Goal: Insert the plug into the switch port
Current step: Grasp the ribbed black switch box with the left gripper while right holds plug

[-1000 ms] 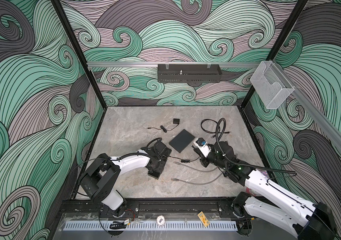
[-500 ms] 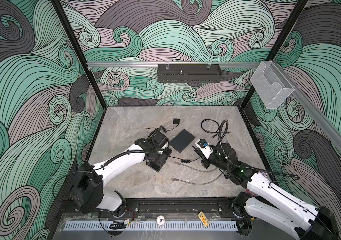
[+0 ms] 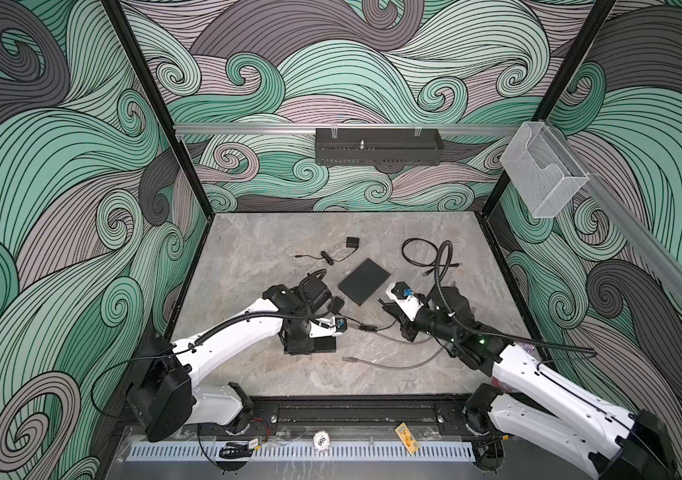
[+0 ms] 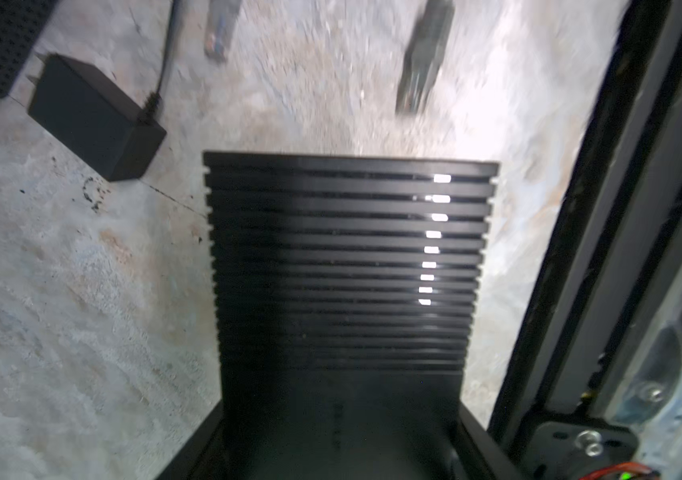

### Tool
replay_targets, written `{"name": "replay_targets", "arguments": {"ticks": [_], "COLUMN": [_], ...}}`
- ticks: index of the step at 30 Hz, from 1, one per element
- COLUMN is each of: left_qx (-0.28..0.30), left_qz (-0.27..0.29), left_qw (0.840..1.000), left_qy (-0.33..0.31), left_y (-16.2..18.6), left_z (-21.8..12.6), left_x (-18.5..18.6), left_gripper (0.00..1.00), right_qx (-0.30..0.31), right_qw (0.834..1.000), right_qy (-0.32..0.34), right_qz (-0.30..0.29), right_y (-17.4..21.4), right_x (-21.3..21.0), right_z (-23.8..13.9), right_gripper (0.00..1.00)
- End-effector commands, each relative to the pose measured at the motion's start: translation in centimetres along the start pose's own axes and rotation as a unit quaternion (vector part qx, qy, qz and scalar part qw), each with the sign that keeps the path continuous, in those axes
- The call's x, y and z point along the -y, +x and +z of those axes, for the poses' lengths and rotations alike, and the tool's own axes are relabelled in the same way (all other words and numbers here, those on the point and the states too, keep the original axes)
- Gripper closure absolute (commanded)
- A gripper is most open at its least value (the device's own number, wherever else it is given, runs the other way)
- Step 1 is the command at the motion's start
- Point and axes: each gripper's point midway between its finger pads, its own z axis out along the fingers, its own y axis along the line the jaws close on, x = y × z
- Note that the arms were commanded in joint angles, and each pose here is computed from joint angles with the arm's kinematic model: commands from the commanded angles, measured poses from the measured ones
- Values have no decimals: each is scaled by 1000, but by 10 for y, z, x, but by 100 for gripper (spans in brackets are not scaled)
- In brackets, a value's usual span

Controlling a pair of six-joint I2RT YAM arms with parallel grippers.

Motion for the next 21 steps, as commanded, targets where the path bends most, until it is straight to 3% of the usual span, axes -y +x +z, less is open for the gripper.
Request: {"name": "replay_targets", "arguments": {"ticks": [1,8,15,21], "left_qx": [-23,51,59,65], "left_qz": [94,158,148,135], "left_qw": [995,985,987,989], "left_qy": [-8,-44,-18,13], "left_y": [15,1,-9,-6], "left_z": [8,40,46,51], "left_x": [7,9,-17,-27], "left_gripper": [74,76,76,74], "right_qx": [-32,-41,-55,-102], "right_qw": [999,997,996,993], "right_qy": [-40,-55,-62,-61], "right_qz": [6,19,15,9], "right_y": [15,25,34,48], "right_x": [-16,-26,-32,-33], "right_z": [15,39,46,50], "right_gripper": [100,100,100,100]}}
